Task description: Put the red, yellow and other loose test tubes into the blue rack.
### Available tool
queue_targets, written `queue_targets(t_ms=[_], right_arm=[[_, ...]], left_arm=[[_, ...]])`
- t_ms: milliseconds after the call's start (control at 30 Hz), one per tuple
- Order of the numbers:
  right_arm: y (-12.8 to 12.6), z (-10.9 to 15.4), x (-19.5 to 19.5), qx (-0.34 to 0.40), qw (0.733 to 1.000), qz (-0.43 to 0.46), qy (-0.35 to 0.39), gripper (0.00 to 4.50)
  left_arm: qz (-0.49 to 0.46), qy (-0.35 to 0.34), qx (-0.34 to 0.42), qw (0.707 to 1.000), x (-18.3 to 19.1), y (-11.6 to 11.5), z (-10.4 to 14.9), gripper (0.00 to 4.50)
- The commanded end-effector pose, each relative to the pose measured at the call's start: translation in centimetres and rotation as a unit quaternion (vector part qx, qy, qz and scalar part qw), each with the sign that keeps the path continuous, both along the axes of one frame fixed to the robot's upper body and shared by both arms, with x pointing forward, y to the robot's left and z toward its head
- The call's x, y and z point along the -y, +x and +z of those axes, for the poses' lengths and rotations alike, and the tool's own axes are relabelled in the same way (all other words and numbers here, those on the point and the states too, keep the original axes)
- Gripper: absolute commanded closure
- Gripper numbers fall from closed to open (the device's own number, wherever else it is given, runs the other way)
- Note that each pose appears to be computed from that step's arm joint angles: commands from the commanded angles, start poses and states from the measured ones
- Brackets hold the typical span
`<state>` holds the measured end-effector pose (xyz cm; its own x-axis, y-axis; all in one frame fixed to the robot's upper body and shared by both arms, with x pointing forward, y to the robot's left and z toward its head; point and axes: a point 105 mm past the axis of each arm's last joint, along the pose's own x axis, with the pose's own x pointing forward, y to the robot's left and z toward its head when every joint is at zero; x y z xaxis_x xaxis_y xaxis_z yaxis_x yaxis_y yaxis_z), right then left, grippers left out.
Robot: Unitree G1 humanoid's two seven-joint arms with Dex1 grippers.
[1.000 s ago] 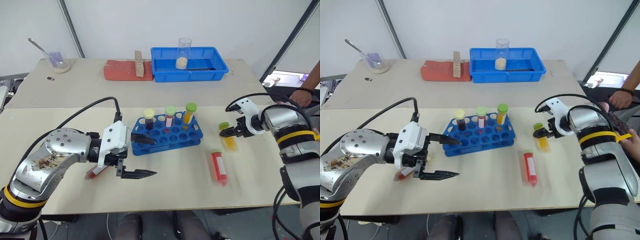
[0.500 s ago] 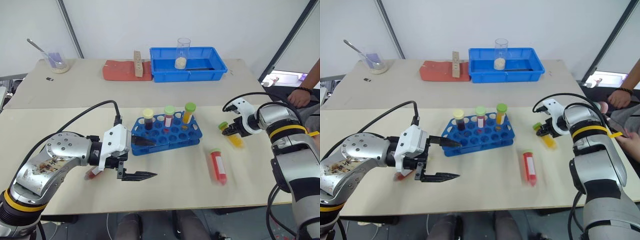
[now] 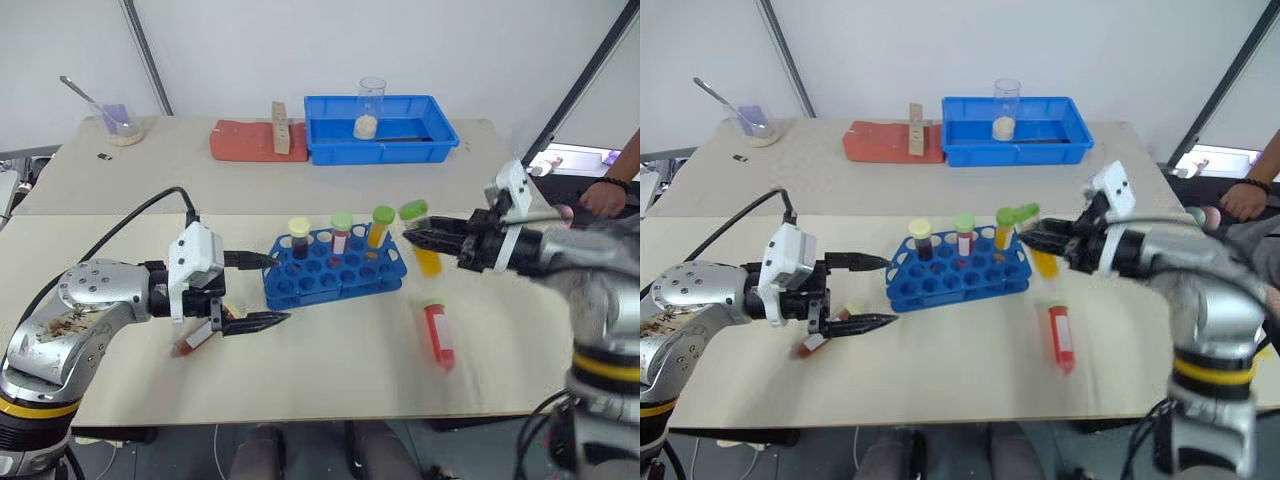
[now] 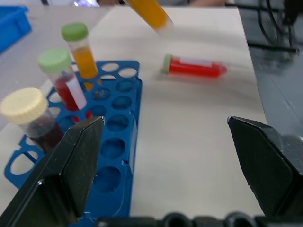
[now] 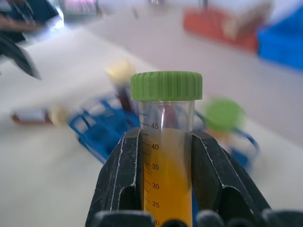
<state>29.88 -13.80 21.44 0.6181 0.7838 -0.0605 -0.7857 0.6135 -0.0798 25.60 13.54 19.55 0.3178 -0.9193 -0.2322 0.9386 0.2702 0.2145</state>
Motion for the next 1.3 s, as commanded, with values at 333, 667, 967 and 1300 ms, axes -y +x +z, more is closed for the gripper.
queue_targets(t_ms=[333, 667, 967, 1300], right_arm=[[2.1, -1.3, -0.9, 0.162, 0.979, -0.103, 0.067, 3.52], [3.7, -3.3, -2.0, 0.172, 0.975, -0.117, 0.077, 3.52], [4.6, -4.1, -2.4, 0.185, 0.971, -0.130, 0.075, 3.53], [4.9, -4.5, -1.8, 0.185, 0.959, -0.186, 0.111, 3.53]], left_arm=[[-0.028, -0.022, 0.011, 0.999, 1.8, 0.0, 0.6, 0.00], [-0.017, -0.030, -0.003, 0.999, 1.9, -0.1, -0.1, 0.00], [-0.016, -0.027, -0.007, 0.999, 2.1, 0.2, -0.2, 0.00], [-0.012, -0.042, -0.004, 0.999, 2.7, 0.3, 0.3, 0.00]])
